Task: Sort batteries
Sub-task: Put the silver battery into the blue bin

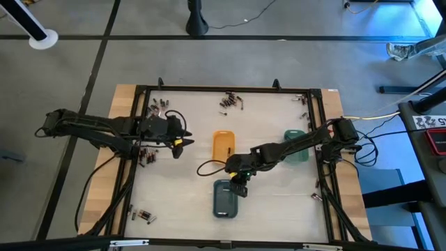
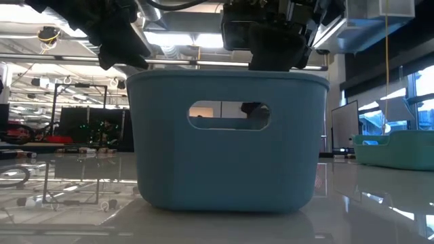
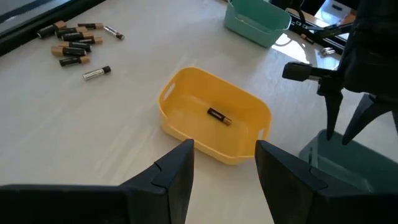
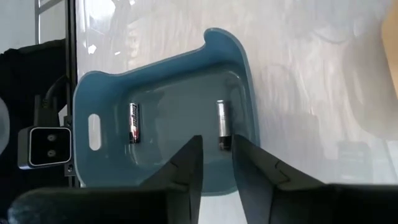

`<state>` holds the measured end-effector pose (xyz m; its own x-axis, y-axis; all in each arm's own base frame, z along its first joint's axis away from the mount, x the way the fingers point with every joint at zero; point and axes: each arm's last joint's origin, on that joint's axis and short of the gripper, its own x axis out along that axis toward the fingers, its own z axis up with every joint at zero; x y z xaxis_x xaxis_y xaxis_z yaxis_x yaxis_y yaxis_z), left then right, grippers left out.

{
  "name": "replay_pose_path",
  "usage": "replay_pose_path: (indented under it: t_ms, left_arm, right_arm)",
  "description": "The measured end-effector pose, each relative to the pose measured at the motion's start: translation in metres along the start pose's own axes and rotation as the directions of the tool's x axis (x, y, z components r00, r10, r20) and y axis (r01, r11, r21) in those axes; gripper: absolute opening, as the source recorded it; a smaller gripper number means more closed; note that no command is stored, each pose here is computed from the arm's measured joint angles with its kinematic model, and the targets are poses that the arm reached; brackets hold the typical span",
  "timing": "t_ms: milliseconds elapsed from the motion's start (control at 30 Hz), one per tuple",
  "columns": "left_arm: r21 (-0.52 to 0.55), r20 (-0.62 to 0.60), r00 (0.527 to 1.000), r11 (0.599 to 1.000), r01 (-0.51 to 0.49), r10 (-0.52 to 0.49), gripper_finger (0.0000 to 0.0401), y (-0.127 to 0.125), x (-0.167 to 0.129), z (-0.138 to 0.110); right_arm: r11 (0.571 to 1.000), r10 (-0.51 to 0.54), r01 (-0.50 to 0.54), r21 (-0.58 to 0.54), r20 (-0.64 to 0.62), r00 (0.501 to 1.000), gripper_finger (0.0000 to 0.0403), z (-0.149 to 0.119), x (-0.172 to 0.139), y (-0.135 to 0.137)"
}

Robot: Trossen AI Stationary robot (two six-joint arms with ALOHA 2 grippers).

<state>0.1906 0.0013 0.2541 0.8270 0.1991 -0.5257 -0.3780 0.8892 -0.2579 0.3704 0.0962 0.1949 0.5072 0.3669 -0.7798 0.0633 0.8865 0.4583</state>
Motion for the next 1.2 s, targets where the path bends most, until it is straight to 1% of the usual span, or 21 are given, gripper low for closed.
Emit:
replay_pose_path:
  t_ms: [200, 333, 433, 533, 667, 767, 867, 933, 1000, 1100, 1200]
  left_arm:
    - [-0.037, -0.039, 0.999, 0.999, 0.014, -0.015, 0.0161, 0.0, 0.0, -0.003]
    - [-0.111, -0.116, 0.993, 0.994, -0.002, -0.011, 0.0161, 0.003, -0.001, -0.01]
    - [-0.171, -0.185, 0.983, 0.984, -0.037, 0.005, 0.0161, 0.005, -0.002, -0.016]
    - [-0.218, -0.229, 0.973, 0.974, -0.063, 0.012, 0.0161, 0.003, -0.004, -0.021]
    - [-0.26, -0.25, 0.968, 0.964, -0.05, -0.017, 0.0161, -0.004, -0.006, -0.026]
    - [-0.287, -0.259, 0.965, 0.958, -0.031, -0.046, 0.0161, -0.01, -0.008, -0.029]
    - [-0.305, -0.275, 0.958, 0.952, -0.007, -0.081, 0.0156, -0.018, -0.011, -0.034]
    - [-0.31, -0.308, 0.941, 0.95, 0.038, -0.138, 0.0151, -0.027, -0.015, -0.039]
    - [-0.332, -0.361, 0.906, 0.939, 0.095, -0.219, 0.0145, -0.037, -0.02, -0.047]
    - [-0.391, -0.42, 0.848, 0.907, 0.154, -0.325, 0.0136, -0.054, -0.031, -0.057]
    - [-0.456, -0.437, 0.797, 0.867, 0.203, -0.417, 0.013, -0.073, -0.04, -0.067]
  right_arm:
    - [1.0, -0.002, 0.002, -0.03, 0.0, 1.0, 0.0089, 0.0, 0.0, 0.0]
    - [0.998, -0.007, 0.007, -0.063, -0.007, 1.0, 0.0089, -0.001, -0.002, 0.0]
    - [0.994, -0.029, 0.029, -0.105, 0.0, 1.0, 0.0089, -0.001, -0.007, 0.0]
    - [0.983, -0.06, 0.068, -0.172, 0.054, 0.997, 0.009, 0.002, -0.017, 0.003]
    - [0.956, -0.109, 0.147, -0.254, 0.159, 0.981, 0.009, 0.008, -0.037, 0.009]
    - [0.938, -0.164, 0.217, -0.271, 0.207, 0.965, 0.009, 0.008, -0.053, 0.011]
    - [0.925, -0.222, 0.273, -0.265, 0.205, 0.953, 0.009, 0.005, -0.066, 0.011]
    - [0.921, -0.252, 0.294, -0.256, 0.185, 0.95, 0.009, 0.001, -0.071, 0.01]
    - [0.918, -0.274, 0.31, -0.248, 0.17, 0.947, 0.009, -0.001, -0.074, 0.009]
    - [0.915, -0.289, 0.322, -0.245, 0.161, 0.944, 0.009, -0.002, -0.073, 0.008]
    - [0.916, -0.281, 0.319, -0.243, 0.178, 0.943, 0.009, 0.0, -0.073, 0.008]
